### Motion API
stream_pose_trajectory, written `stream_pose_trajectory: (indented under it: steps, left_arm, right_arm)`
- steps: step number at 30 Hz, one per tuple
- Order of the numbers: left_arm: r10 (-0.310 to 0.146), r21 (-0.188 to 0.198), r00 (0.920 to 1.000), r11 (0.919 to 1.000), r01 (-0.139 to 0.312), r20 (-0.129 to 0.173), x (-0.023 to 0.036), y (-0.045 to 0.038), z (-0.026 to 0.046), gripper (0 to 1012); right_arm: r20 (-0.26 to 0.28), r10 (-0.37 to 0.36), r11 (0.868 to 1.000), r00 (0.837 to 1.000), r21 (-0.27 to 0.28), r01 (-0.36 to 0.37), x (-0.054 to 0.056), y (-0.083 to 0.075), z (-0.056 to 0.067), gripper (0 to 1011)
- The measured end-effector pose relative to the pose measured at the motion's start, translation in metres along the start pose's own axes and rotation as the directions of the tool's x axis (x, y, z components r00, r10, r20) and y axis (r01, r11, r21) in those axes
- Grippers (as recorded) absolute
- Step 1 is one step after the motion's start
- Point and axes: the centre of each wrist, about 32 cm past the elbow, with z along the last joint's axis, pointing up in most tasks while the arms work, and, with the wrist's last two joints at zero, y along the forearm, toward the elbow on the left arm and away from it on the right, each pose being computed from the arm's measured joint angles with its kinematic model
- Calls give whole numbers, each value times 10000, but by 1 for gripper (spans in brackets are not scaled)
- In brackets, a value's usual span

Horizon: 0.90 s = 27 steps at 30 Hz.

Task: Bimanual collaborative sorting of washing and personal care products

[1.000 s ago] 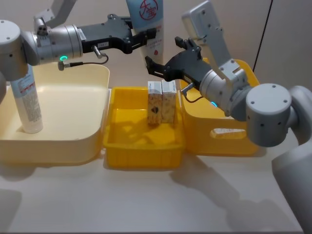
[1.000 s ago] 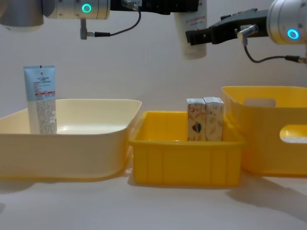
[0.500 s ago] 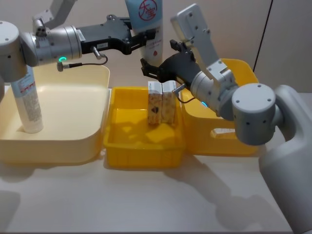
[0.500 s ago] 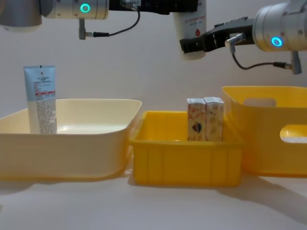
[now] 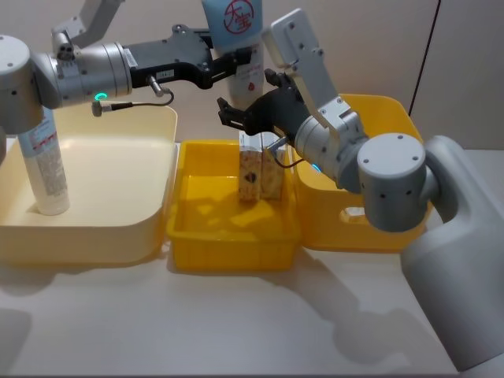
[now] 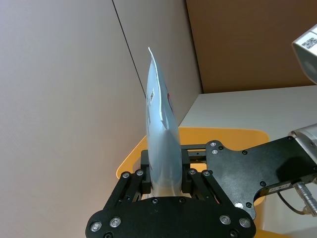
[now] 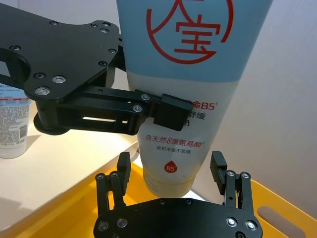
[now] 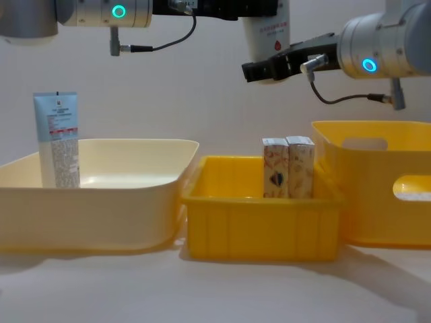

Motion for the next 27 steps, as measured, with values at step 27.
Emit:
stream_pose_trajectory:
  steps: [27]
  left_arm:
    - [-54, -81, 10000, 10000, 54, 2, 6, 6, 9, 314]
  right_arm:
    - [42, -39, 10000, 10000, 62, 39, -76, 186, 34, 1001]
